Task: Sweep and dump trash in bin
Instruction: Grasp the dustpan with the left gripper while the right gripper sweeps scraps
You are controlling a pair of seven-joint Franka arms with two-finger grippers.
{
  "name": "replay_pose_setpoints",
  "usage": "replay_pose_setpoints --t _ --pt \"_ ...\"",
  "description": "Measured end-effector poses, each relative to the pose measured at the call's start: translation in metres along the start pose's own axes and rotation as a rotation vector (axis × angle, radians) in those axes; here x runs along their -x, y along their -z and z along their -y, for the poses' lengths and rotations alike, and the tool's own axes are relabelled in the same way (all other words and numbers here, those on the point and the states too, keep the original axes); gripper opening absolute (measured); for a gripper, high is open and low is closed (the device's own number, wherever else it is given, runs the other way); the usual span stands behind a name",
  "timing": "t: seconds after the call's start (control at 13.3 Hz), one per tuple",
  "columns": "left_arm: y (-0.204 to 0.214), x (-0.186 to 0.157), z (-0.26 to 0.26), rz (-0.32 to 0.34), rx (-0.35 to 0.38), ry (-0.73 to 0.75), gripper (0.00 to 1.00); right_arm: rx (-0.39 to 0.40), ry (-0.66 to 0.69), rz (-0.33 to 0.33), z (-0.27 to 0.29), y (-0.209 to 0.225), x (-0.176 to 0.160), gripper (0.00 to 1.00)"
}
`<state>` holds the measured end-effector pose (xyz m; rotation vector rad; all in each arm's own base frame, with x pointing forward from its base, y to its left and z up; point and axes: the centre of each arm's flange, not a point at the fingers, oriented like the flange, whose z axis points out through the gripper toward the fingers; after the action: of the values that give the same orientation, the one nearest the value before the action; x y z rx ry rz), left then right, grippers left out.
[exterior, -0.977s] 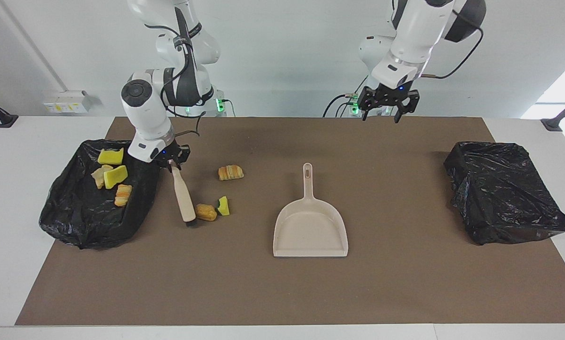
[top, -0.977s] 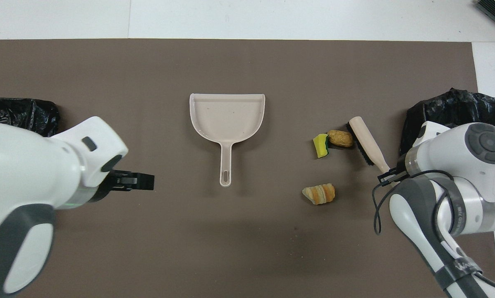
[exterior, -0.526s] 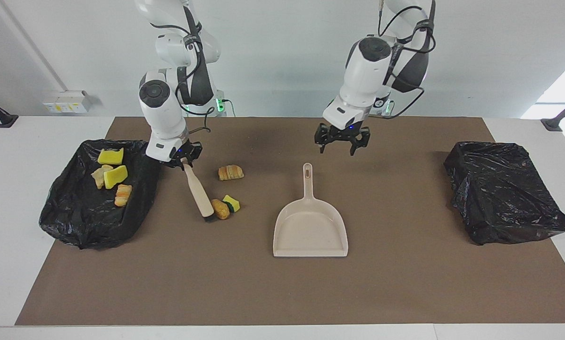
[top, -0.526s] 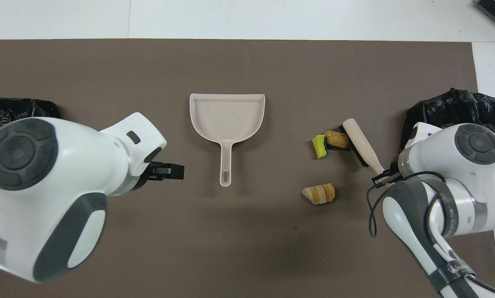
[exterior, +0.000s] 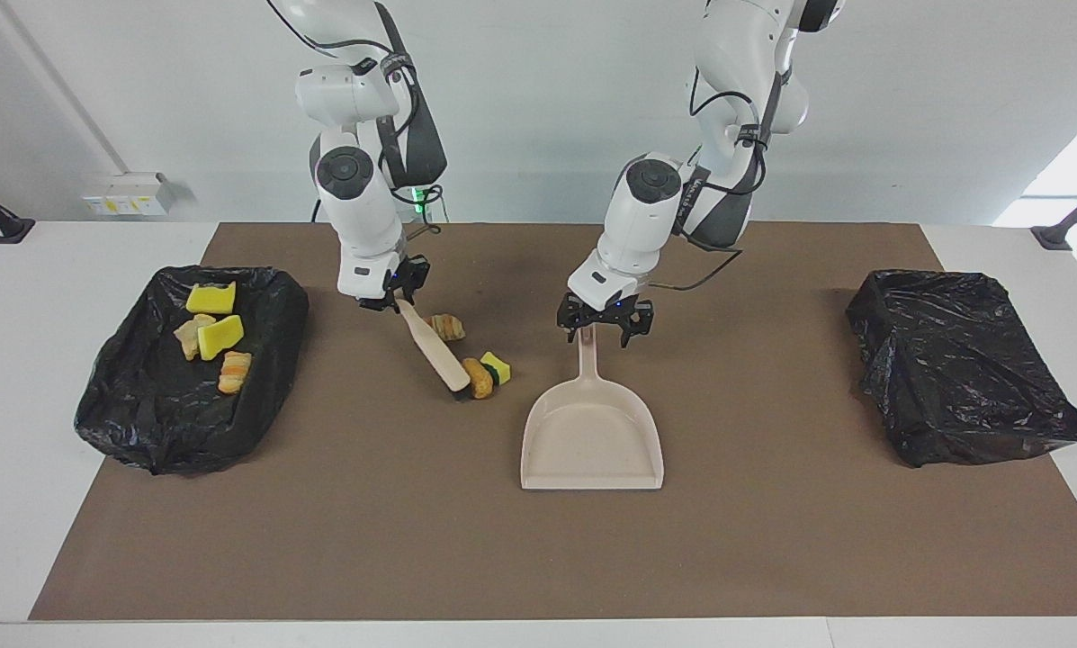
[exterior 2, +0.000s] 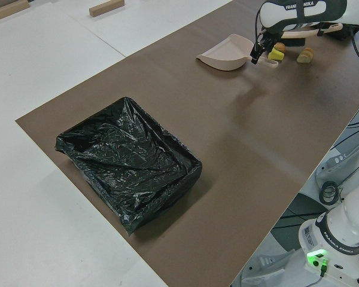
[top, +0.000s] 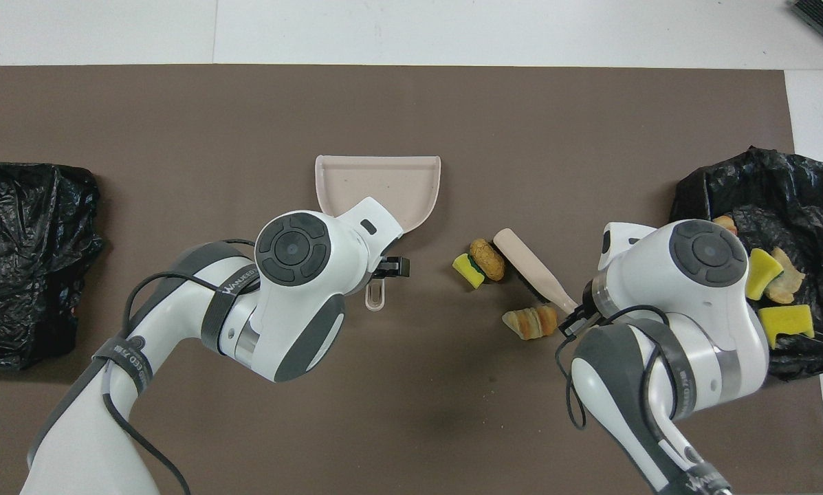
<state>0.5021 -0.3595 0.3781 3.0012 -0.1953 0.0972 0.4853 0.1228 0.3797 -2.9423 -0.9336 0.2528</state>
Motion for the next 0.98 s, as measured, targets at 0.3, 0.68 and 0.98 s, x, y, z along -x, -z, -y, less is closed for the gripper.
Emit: replay_pose_setpoints --t 0.3,0.68,0.98 --pt "-0.01 0.004 -0.007 0.011 0.0 -0.051 1.0 -0.015 -0.029 0.019 -0.013 0.017 0.006 0.26" --pt "-0.022 0.011 -0.011 0.034 -0.007 -0.129 0.83 -0.018 -0.225 0.001 -0.05 0.038 0.036 0.26" --pt "-0.022 0.008 -0.008 0.031 -0.008 -0.129 0.34 -0.002 -0.416 0.017 -0.024 0.021 0.053 0.26"
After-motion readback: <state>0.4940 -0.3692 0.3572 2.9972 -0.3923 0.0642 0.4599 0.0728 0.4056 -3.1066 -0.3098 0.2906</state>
